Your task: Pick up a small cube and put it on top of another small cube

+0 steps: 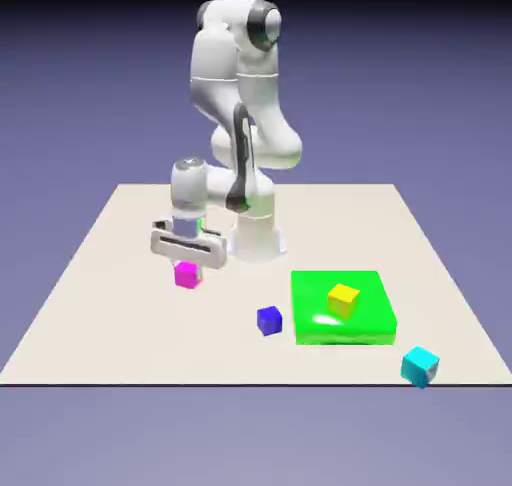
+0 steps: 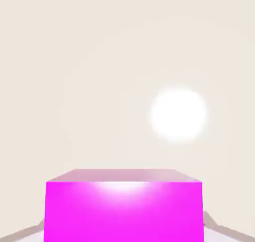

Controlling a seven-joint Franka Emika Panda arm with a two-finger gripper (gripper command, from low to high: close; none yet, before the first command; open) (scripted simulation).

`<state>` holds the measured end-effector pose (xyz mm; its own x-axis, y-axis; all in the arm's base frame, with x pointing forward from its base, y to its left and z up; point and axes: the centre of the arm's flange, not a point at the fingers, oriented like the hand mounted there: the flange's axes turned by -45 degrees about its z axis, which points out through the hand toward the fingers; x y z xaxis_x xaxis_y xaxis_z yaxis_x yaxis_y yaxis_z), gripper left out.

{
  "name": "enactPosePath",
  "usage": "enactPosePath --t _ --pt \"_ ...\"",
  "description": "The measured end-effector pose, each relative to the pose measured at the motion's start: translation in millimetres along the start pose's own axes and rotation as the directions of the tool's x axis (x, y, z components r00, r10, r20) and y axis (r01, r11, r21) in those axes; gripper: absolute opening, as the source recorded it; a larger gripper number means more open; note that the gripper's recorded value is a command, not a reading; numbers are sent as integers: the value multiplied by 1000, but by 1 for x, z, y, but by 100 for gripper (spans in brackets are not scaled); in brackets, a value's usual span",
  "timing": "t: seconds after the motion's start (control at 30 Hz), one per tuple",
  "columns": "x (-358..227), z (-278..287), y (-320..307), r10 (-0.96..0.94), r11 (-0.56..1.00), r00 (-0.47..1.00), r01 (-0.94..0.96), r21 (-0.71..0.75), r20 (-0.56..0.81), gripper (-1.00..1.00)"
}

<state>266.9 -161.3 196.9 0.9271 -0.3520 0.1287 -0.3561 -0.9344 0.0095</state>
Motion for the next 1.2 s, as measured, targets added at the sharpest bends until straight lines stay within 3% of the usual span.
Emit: enactPosePath --t 0.17,0.5,0.7,0.9,0.97,1.1,1.13,1.2 --pt "67 -2 -56 -242 970 970 242 -6 1 -100" --pt "145 -14 -245 -671 740 741 672 28 -20 -100" --pt "136 -28 -388 -856 510 514 857 70 -53 -100" --pt "79 -48 -530 -964 233 246 965 122 -105 -100" --pt "69 -51 -546 -971 198 213 972 129 -113 -100" --pt "62 14 -553 -971 198 213 972 129 -112 -100" --pt "61 18 -553 -971 198 213 972 128 -112 100" --pt "61 18 -553 -971 198 213 972 128 -113 100"
